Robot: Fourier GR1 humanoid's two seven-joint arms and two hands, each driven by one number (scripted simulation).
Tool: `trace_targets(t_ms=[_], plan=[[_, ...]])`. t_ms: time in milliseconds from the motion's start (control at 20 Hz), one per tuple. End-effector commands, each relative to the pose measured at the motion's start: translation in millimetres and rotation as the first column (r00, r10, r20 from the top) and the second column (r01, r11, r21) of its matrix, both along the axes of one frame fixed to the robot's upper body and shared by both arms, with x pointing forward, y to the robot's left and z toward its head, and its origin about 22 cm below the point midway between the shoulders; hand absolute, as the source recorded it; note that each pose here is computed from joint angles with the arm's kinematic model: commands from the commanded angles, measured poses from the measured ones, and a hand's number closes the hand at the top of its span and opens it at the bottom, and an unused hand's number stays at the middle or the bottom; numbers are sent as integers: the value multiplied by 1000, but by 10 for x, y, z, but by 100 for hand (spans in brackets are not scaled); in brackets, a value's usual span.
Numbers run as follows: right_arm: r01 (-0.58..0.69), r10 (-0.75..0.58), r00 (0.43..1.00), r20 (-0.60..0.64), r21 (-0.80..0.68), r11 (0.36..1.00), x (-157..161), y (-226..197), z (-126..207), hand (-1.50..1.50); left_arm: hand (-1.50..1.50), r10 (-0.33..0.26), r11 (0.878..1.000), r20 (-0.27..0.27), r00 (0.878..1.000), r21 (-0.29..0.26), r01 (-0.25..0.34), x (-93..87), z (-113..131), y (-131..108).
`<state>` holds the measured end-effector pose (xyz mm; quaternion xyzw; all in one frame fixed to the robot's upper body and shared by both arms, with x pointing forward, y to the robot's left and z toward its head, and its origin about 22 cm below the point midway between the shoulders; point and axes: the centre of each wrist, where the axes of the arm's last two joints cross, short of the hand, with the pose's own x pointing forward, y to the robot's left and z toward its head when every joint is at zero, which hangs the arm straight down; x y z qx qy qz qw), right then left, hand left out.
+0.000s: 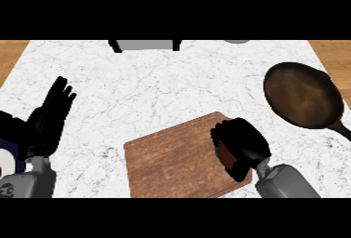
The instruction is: Pick the cupcake from the cutting board and place it in the pan
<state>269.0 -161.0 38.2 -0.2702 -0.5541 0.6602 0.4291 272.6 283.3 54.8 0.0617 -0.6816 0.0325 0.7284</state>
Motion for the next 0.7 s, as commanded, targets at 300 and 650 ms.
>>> trace_targets(t_ms=[300,650], plan=[[-80,22,897,441,113,990,-727,-812,1136,150,0,19,1000,-6,1000,-10,-19,25,16,24],[8,-105,902,418,227,974,-1097,-1134,1578,150,0,-24,1000,33,999,0,24,107,98,-66]])
